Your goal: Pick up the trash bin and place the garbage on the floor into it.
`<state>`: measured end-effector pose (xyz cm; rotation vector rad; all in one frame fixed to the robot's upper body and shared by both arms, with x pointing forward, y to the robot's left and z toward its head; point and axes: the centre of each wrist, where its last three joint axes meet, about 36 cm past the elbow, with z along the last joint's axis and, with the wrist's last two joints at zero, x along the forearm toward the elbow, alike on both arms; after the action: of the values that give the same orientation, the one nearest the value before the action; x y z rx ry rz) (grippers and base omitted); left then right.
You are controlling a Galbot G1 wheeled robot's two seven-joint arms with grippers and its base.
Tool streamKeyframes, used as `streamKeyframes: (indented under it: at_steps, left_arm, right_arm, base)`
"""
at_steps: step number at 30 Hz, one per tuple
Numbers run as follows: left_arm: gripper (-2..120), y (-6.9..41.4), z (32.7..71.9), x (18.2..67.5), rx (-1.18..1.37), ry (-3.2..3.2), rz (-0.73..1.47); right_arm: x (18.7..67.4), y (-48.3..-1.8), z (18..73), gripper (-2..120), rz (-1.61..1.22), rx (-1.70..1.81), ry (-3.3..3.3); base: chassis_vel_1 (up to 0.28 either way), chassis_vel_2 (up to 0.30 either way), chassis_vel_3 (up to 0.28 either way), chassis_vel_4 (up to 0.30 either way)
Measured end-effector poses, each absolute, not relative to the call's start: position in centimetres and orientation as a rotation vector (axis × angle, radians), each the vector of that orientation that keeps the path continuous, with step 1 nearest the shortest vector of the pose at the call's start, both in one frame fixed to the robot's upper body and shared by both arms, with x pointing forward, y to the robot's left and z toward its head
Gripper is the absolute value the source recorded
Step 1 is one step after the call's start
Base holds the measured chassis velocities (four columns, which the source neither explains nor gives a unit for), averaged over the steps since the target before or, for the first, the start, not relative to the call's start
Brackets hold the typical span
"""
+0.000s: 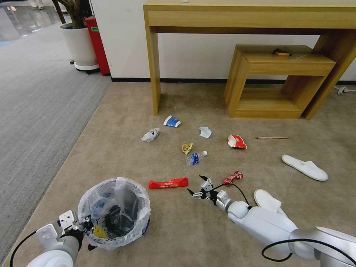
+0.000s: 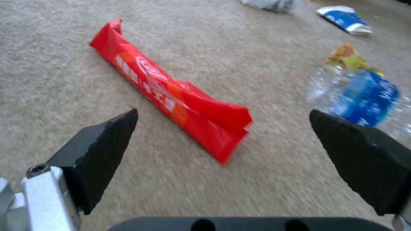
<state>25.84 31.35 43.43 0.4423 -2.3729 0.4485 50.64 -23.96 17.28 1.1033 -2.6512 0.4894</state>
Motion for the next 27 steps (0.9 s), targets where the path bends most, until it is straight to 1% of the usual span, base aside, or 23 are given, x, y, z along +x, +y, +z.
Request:
streamKeyframes:
  at_steps: [7, 27]
  left_arm:
    - [0, 31.2, 43.9, 25.5, 0.437, -2.386, 0.436]
    - [0, 30.7, 44.8, 25.2, 0.417, -2.431, 0.410]
  right_arm:
    - [51.9, -22.2, 17.0, 100, 0.478, 1.129, -2.631]
    - [52.4, -20.5, 16.2, 100, 0.480, 1.033, -2.554]
  base:
    - [0.000, 0.000, 0.000, 0.000]
    - [0.000, 0.000, 0.000, 0.000]
